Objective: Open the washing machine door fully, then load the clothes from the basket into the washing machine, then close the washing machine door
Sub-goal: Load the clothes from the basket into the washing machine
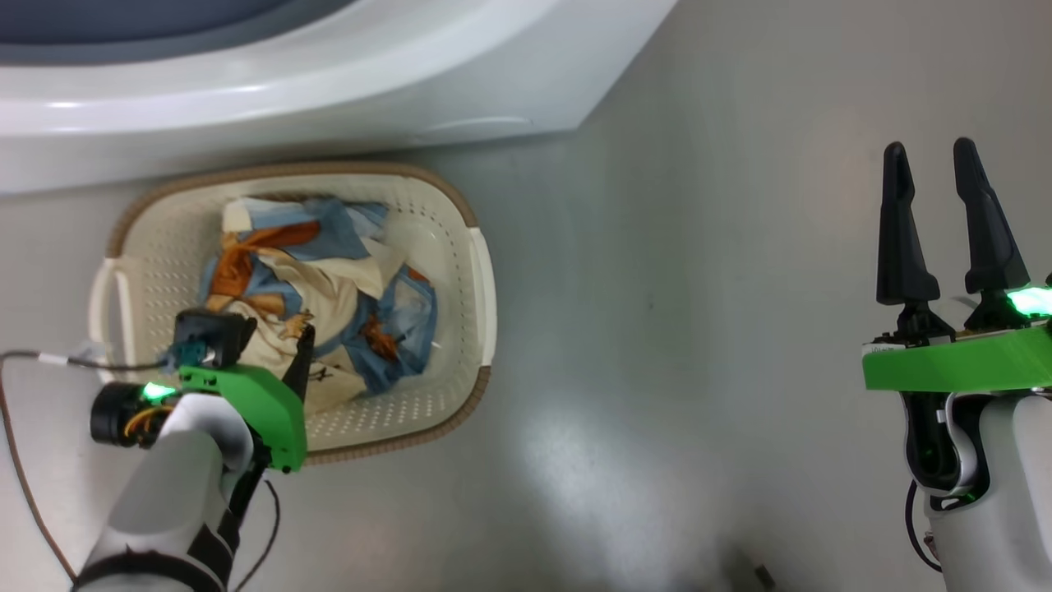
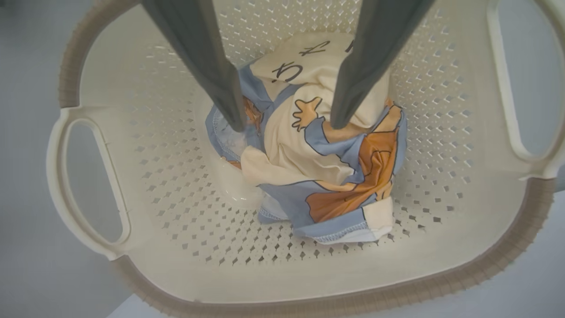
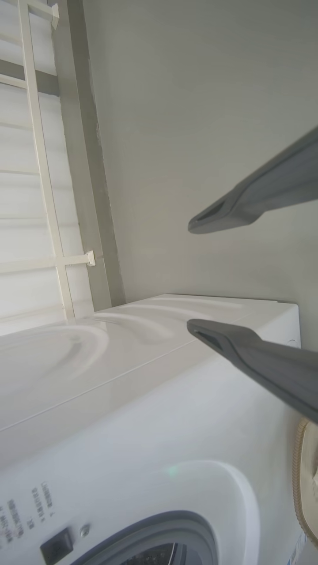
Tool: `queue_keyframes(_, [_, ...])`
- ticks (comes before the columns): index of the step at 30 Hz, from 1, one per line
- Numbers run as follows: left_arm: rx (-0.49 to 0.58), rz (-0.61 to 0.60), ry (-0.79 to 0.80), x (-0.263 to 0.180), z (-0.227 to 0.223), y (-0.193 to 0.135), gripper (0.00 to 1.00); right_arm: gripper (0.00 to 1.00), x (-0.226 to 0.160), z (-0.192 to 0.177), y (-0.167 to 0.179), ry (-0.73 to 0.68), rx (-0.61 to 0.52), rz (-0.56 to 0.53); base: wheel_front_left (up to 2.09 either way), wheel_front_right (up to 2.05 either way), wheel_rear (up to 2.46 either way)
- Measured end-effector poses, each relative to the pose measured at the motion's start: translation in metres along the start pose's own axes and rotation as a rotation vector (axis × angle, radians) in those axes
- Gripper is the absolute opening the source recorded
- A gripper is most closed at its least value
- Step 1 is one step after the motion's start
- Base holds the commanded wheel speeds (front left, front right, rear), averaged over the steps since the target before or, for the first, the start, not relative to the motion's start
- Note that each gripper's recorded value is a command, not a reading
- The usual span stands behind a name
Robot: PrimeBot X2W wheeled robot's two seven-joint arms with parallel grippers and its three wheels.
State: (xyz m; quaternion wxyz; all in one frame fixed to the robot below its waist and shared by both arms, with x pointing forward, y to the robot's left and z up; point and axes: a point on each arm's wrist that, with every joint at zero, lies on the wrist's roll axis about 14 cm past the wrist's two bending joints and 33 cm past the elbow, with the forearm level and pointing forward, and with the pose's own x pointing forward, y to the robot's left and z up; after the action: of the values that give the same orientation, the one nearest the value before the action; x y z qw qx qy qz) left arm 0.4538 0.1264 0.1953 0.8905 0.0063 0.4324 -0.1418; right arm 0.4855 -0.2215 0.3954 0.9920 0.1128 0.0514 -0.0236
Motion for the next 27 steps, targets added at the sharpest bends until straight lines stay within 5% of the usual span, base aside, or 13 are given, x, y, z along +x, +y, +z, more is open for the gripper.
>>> queue_keyframes(27, [0.146,-0.044,0.376,0.081,-0.059,0.017,1.00,1.00,0.023,-0.060,-0.019,0.099,-0.030,-0.027,0.00,0.00,0.00])
